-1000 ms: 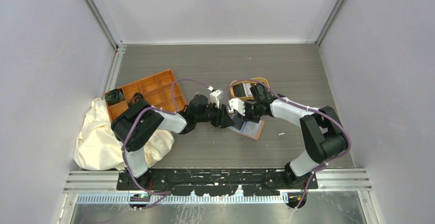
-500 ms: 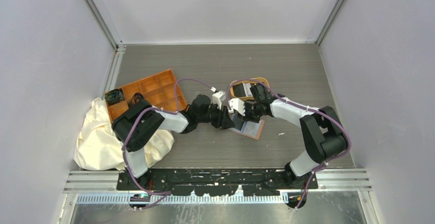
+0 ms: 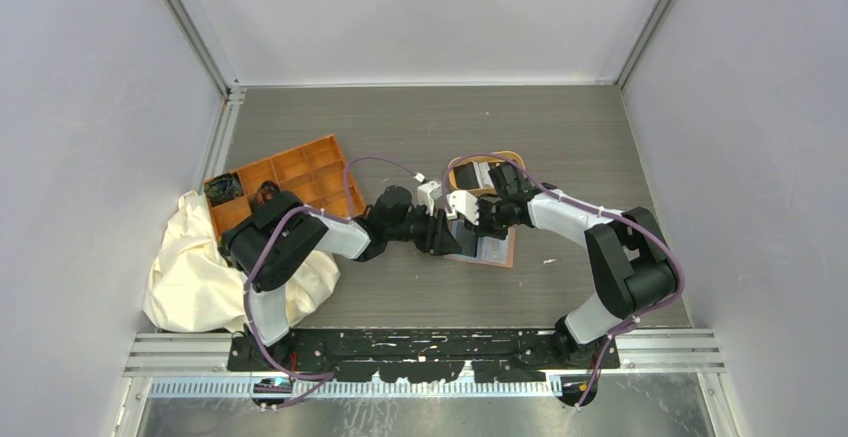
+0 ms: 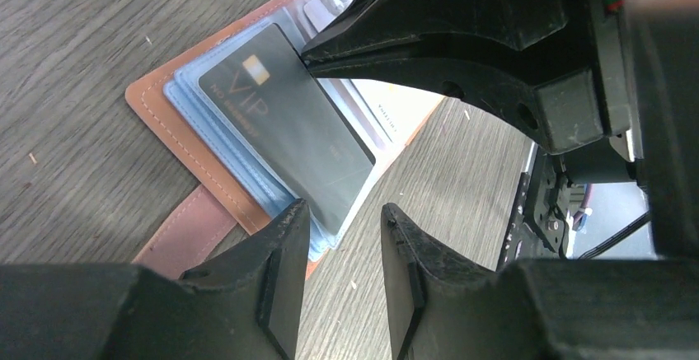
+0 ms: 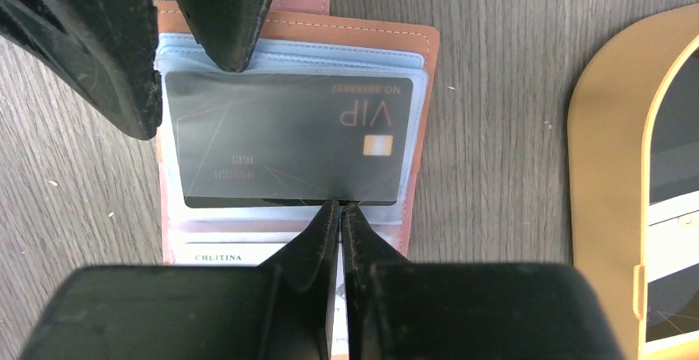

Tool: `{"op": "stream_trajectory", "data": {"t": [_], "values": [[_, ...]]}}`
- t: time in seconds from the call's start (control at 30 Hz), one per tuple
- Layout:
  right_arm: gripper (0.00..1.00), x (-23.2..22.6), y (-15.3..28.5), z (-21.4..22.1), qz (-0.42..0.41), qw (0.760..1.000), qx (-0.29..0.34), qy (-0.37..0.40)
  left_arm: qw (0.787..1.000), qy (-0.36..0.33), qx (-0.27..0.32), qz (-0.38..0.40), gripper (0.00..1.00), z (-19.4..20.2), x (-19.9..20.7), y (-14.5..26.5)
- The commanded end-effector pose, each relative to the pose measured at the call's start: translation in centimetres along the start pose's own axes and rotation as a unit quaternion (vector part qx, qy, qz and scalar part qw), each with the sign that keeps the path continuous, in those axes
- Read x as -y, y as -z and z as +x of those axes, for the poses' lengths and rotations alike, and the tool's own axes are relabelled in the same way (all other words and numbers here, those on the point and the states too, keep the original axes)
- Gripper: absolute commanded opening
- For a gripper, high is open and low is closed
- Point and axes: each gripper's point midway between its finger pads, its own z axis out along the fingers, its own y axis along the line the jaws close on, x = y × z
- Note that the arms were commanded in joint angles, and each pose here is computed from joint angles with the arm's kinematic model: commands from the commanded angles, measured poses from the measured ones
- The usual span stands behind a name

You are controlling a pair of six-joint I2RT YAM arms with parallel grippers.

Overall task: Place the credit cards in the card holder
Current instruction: Turn over the card slot in the card holder.

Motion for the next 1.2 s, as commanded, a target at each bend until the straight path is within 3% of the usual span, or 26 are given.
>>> {"op": "stream_trajectory", "data": {"t": [0.0,0.9,1.17], "values": [[0.12,0.3,0.8,-0.9,0.004,1.000,0.009,-0.007,0.997,-0.027,0.035,0.058,0.38,-2.6,2.9,-0.6],[0.31,-1.3,6.4,-1.9,-0.030,0.996,0.084,0.004,0.997,-0.021,0.048,0.053,0.37,-2.9,2.8,-0.5],[0.37,-2.0,7.6,-0.9,-0.040,0.996,0.078,0.015,0.997,-0.020,0.059,0.052,0.36,-3.1,3.1,-0.2]]}}
